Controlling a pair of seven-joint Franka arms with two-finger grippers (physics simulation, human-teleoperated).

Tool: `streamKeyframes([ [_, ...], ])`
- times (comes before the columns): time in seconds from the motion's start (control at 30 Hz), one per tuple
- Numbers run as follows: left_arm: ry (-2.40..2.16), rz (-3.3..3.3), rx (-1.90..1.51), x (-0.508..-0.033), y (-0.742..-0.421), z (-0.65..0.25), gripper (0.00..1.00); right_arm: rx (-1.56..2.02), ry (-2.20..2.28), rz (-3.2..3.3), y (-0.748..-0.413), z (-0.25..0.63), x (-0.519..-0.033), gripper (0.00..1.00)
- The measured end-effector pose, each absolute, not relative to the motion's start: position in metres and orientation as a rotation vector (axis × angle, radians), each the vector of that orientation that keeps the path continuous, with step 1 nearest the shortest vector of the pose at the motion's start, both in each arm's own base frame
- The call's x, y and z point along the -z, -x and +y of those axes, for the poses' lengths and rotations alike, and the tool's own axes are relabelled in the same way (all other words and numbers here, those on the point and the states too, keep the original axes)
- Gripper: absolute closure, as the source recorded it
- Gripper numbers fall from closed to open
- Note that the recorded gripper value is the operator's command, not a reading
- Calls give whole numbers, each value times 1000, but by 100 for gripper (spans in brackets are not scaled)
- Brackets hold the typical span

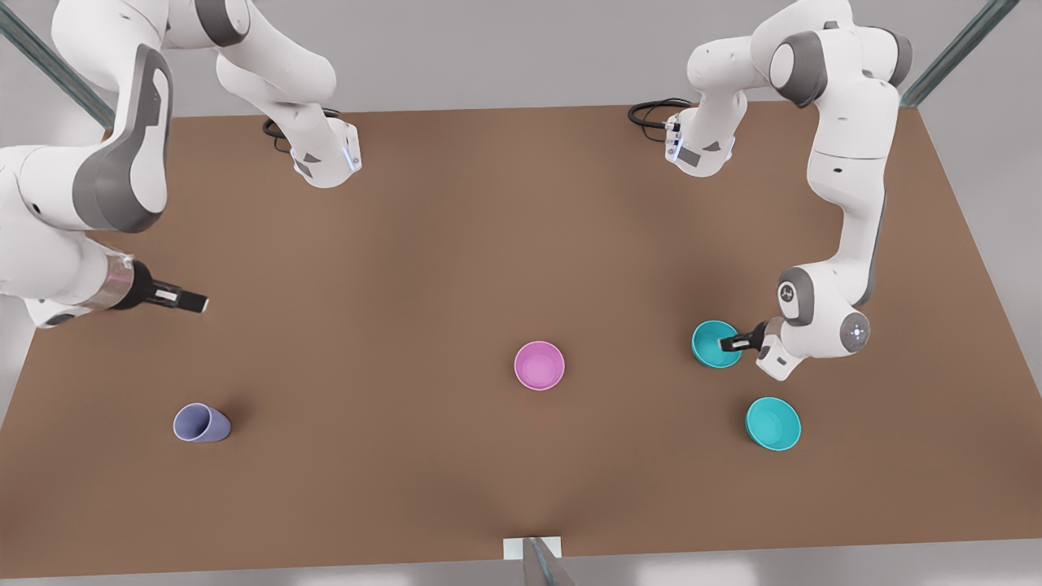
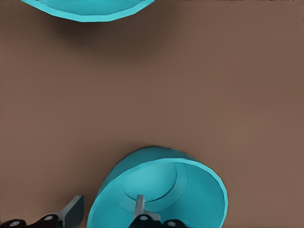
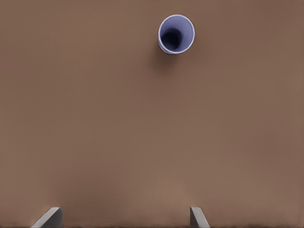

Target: Stack the blue bowl on the pink bowl

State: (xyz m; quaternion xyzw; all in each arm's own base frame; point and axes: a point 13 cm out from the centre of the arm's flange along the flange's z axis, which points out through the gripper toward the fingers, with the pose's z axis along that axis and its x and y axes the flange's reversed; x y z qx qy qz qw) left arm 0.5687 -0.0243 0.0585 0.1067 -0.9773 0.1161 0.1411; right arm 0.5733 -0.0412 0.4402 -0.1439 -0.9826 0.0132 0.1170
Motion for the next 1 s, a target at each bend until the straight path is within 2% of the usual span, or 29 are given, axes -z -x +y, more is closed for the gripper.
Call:
streamKeyframes([
  [0.17,-304,-2852,-334,-67,-576,-24,79,-114,323,-2812,-562,-57,-428,0],
  [0.27,-242,-2922,-329,-111,-592,-48,79,-105,274,-2792,-558,-57,-424,0],
  [0.37,-40,-2999,-317,-164,-599,-154,79,-98,236,-2785,-556,-57,-424,0],
  [0.47,151,-3041,-305,-195,-595,-283,79,-91,204,-2779,-556,-57,-422,0],
  [0.53,228,-3068,-294,-215,-614,-355,79,-87,185,-2776,-555,-57,-421,0],
  [0.63,216,-3043,-232,-210,-604,-406,79,-81,159,-2773,-555,-57,-420,0],
  [0.87,-54,-2939,-99,-160,-591,-402,79,-66,116,-2766,-555,-55,-416,0],
  [1.0,-181,-2929,-100,-151,-603,-411,79,-61,100,-2763,-555,-55,-415,0],
])
